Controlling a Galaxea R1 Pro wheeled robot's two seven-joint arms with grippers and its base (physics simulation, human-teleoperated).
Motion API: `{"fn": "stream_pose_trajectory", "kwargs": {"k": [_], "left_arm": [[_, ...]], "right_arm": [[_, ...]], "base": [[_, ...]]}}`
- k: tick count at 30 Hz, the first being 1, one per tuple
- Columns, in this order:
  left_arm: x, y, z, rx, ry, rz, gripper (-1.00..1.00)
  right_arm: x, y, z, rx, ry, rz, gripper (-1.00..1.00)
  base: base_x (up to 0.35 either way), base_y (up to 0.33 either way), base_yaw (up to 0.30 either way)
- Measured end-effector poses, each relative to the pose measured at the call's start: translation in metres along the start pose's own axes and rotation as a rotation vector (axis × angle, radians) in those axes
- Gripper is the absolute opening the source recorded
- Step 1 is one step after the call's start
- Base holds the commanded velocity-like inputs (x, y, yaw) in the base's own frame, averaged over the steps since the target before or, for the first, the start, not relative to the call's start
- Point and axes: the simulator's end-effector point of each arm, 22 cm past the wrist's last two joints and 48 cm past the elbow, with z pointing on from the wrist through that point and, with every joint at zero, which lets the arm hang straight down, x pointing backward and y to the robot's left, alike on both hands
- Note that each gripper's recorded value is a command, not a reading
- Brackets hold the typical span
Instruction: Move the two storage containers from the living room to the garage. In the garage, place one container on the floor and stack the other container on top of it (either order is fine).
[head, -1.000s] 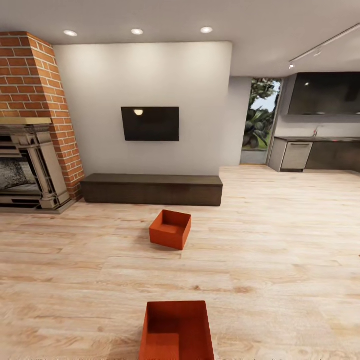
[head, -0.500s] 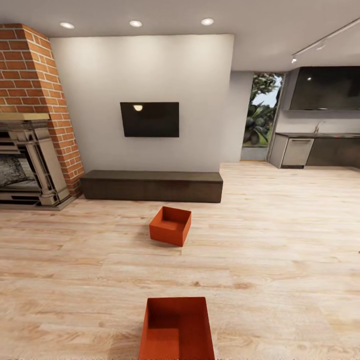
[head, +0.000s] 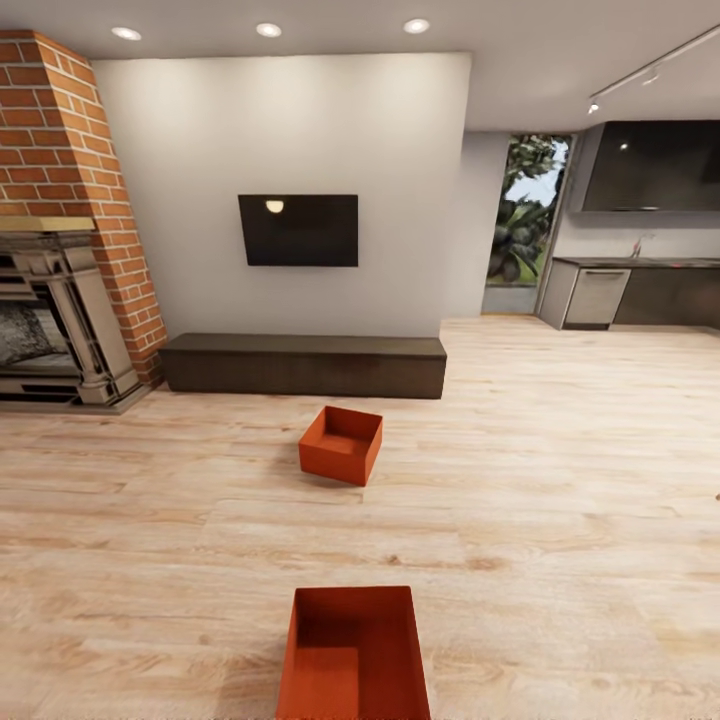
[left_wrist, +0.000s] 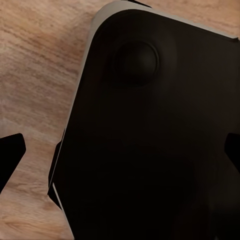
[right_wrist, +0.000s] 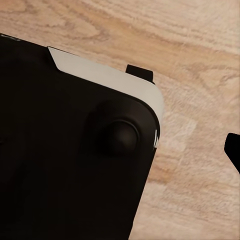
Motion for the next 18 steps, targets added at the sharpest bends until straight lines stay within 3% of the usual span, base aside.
{"fn": "stream_pose_trajectory", "kwargs": {"k": [18], "left_arm": [[0.011,0.004,0.000,-0.009,0.027,0.001,1.00]], "right_arm": [[0.012,0.001,0.001,-0.005,0.030,0.002,1.00]], "base": [[0.000,0.000,0.000]]}}
